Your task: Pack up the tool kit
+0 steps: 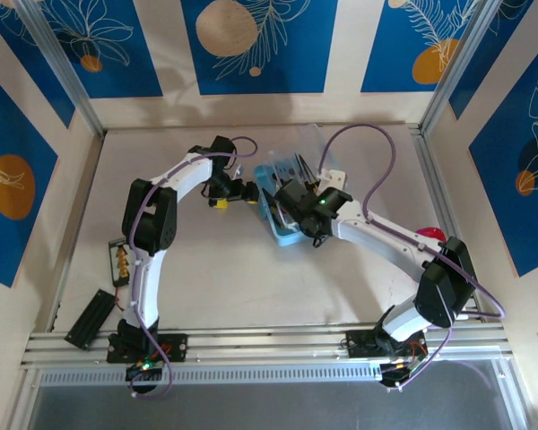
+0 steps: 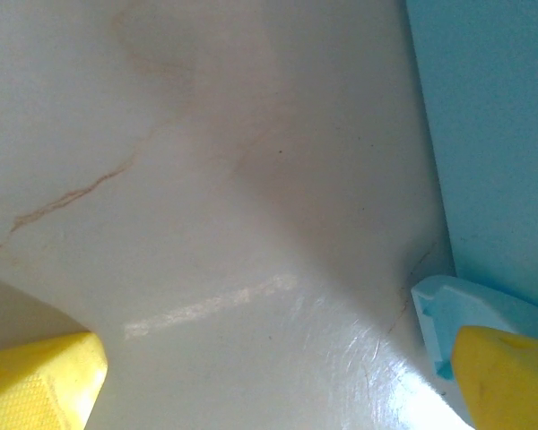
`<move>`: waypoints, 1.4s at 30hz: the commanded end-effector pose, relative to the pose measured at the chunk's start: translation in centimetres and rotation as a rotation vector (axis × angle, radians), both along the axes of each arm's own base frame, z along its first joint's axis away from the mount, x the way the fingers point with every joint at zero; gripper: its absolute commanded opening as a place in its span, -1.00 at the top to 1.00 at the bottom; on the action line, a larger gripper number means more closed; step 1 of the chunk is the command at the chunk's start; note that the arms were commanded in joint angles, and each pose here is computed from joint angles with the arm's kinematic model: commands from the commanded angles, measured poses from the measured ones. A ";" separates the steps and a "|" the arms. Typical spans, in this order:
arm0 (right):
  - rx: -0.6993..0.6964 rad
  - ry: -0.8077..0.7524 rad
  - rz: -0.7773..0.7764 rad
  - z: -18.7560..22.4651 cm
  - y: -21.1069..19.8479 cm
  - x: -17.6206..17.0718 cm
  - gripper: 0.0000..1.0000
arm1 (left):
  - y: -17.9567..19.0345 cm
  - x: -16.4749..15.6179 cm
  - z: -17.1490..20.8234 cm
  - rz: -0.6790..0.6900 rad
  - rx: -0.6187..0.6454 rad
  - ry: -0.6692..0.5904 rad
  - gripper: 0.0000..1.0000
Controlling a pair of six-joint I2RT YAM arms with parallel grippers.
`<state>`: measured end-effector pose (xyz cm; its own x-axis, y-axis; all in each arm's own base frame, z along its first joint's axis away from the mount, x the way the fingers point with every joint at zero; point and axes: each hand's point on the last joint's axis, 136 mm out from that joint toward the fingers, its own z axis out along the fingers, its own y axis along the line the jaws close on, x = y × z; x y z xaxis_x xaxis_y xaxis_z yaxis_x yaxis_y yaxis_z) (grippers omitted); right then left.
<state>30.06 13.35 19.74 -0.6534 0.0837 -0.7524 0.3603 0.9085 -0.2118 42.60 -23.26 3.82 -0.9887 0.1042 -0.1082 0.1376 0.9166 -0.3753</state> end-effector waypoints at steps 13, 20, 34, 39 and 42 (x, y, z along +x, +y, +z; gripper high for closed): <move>0.012 0.049 0.048 0.2 6.3 -5.0 0.65 | -2.4 -0.4 1.4 -0.076 -0.082 -0.074 -1.00; 0.007 0.041 0.078 0.8 7.2 -5.8 0.39 | -2.4 -0.9 1.3 -0.080 -0.086 -0.067 -0.99; 0.124 0.122 0.241 0.7 9.2 -3.1 -0.99 | 1.8 0.2 3.0 -0.034 -0.020 -0.144 -0.99; 0.524 0.231 0.439 -1.1 9.0 1.1 -0.99 | 5.0 -0.2 5.3 -0.032 0.022 -0.272 -0.99; 0.562 0.302 0.488 -1.6 7.4 3.1 -0.98 | 6.2 -1.2 6.0 -0.052 0.054 -0.352 -0.99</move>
<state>31.96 16.65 16.77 -0.8526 0.1924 -0.4859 0.1531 0.9809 0.1198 40.84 -18.27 7.81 -0.9399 0.1296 -0.3160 0.2336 0.9189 -0.3180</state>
